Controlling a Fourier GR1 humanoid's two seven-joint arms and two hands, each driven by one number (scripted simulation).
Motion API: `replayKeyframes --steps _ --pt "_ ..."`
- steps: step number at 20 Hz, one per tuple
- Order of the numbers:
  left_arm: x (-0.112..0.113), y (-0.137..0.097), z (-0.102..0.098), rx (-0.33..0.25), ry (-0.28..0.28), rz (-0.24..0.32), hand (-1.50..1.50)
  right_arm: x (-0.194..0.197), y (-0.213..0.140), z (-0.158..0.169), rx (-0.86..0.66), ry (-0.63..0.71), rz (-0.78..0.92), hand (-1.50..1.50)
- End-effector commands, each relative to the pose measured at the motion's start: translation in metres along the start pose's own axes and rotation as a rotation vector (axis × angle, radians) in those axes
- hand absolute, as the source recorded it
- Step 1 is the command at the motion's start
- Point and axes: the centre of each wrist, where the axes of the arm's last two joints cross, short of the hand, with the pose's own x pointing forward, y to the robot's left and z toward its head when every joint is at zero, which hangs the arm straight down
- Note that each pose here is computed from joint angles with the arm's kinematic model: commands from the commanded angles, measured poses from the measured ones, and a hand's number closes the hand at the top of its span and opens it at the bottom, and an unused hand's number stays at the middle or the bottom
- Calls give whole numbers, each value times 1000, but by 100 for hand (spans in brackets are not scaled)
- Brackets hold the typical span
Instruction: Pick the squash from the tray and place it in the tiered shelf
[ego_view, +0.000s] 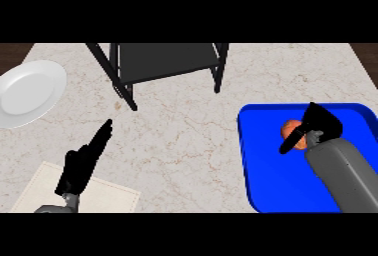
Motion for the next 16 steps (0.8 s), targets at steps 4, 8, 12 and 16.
replayKeyframes --steps 4,8,12,16 --pt "3 -11 0 -6 23 1 0 -2 20 -6 26 141 37 -150" --pt "-22 6 -1 -25 10 5 0 -5 40 -21 64 96 32 150" --pt "-8 -1 8 0 24 -7 0 2 33 -28 35 5 28 150" --pt "-4 -6 3 -16 7 4 0 1 42 -42 -5 17 42 150"
